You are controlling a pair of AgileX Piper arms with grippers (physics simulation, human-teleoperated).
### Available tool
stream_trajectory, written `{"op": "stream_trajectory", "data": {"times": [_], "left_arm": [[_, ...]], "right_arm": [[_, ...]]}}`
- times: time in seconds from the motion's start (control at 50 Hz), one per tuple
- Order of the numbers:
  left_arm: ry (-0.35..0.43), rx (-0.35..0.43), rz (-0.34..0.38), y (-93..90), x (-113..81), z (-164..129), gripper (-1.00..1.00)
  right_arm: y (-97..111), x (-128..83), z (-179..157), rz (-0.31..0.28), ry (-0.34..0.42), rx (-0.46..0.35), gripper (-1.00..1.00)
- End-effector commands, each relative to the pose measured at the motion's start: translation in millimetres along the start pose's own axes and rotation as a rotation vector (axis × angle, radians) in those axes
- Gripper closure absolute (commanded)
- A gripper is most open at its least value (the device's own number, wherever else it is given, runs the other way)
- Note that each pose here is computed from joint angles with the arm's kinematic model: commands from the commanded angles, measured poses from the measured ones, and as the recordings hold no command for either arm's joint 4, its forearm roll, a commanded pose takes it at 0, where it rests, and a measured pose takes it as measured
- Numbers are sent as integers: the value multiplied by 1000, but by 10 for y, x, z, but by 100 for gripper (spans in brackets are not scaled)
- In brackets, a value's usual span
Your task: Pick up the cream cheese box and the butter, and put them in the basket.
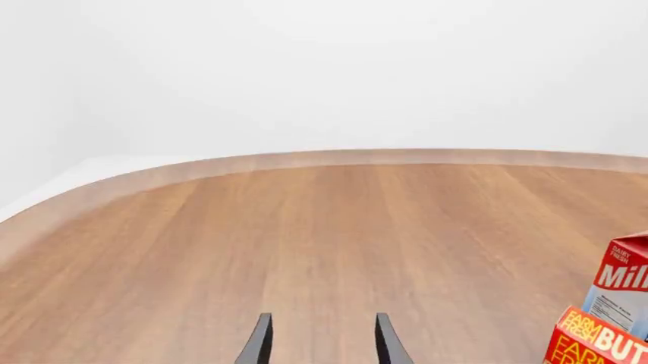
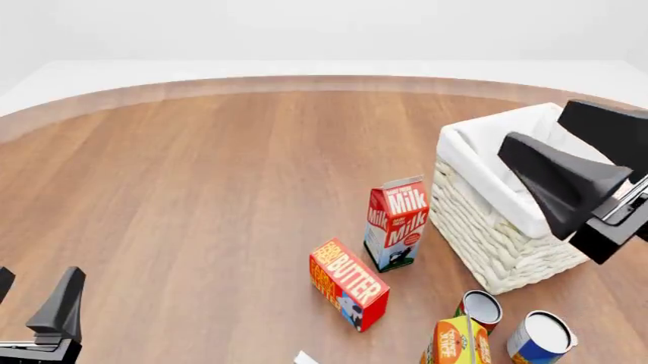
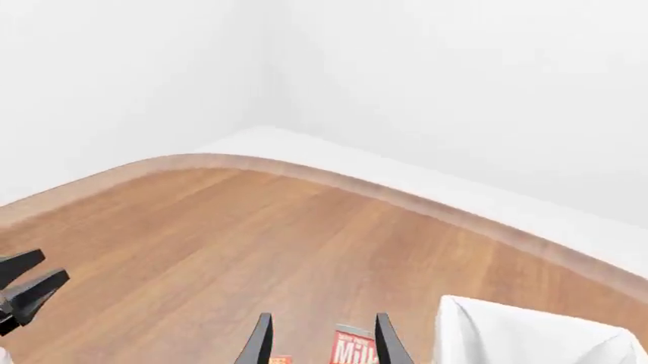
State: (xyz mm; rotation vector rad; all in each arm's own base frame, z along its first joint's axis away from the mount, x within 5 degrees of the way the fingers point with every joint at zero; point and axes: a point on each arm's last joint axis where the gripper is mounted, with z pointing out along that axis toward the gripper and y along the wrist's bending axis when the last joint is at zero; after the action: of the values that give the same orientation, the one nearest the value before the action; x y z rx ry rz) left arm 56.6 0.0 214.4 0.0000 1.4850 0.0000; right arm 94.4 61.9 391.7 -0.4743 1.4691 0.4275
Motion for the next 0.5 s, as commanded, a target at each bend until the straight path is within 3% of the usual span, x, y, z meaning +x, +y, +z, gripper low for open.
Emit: {"op": "stream_trajectory", "data": {"times": [0.02, 0.14, 0.2, 0.26, 0.3, 0.4, 0.5], "left_arm": [[0, 0, 0, 0, 0, 0, -100], [0, 0, 0, 0, 0, 0, -100], [0, 0, 0, 0, 0, 0, -100], [0, 0, 0, 0, 0, 0, -100], [0, 0, 0, 0, 0, 0, -100], [0, 0, 0, 0, 0, 0, -100], [0, 0, 0, 0, 0, 0, -100]], "right_arm": [[191, -282, 392, 20, 104, -137, -100], [276, -551, 559, 14, 119, -183, -100], [297, -583, 608, 29, 119, -189, -100], [359, -444, 707, 14, 148, -210, -100], [417, -465, 733, 47, 172, -235, -100], [514, -325, 822, 19, 200, -271, -100], [580, -169, 1021, -7, 281, -276, -100]]}}
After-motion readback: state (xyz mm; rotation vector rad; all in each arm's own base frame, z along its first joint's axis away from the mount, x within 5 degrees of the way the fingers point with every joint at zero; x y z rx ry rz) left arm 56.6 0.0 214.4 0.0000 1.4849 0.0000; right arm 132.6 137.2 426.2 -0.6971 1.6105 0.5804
